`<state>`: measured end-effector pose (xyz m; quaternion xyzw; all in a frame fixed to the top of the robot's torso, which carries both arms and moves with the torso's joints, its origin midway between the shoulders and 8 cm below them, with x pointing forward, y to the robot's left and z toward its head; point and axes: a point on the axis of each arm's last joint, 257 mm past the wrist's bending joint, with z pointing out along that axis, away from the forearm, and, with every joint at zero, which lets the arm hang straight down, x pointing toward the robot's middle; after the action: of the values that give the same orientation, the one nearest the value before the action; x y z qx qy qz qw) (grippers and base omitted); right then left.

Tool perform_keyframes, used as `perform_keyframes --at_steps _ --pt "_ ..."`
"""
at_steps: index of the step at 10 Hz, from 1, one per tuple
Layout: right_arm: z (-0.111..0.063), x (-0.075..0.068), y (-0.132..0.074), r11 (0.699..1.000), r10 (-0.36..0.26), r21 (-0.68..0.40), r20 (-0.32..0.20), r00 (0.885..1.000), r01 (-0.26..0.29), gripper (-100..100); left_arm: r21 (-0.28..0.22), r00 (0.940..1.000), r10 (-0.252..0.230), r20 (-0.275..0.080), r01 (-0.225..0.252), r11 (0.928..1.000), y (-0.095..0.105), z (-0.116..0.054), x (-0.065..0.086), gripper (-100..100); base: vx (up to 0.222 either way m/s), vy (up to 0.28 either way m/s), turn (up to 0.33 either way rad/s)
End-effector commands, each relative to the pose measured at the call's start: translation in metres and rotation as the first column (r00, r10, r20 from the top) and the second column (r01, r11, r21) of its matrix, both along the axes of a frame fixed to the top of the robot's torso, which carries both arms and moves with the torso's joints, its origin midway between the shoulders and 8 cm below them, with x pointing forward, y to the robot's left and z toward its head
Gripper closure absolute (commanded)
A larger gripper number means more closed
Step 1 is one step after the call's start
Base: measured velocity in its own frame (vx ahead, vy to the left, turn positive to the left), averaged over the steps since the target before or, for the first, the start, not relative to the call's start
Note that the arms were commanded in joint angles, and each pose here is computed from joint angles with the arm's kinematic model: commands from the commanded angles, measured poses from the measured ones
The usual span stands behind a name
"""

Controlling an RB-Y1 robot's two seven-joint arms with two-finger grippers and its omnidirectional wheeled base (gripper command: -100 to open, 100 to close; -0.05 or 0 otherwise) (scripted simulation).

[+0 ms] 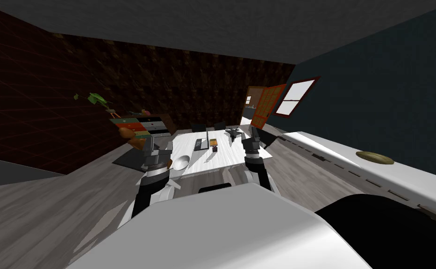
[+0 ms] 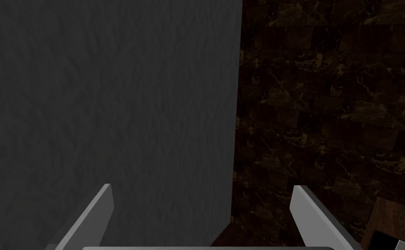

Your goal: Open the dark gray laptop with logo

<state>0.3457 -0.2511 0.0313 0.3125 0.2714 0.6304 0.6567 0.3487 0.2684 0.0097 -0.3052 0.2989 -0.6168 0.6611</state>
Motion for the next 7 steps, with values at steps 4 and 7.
perform_keyframes --at_steps 4,7 --pt "0.0001 0.0000 0.0000 1.000 0.000 0.000 0.000 1.000 0.000 0 0.000 1.0000 0.000 0.000 0.000 1.0000 0.0000 0.0001 0.0000 0 0.000 0.000 0.000" --pt "0.0001 -0.0001 0.0000 1.000 0.000 0.000 0.000 1.000 0.000 0 0.000 1.0000 0.000 0.000 0.000 1.0000 0.0000 0.0001 -0.0001 0 0.000 0.000 0.000"
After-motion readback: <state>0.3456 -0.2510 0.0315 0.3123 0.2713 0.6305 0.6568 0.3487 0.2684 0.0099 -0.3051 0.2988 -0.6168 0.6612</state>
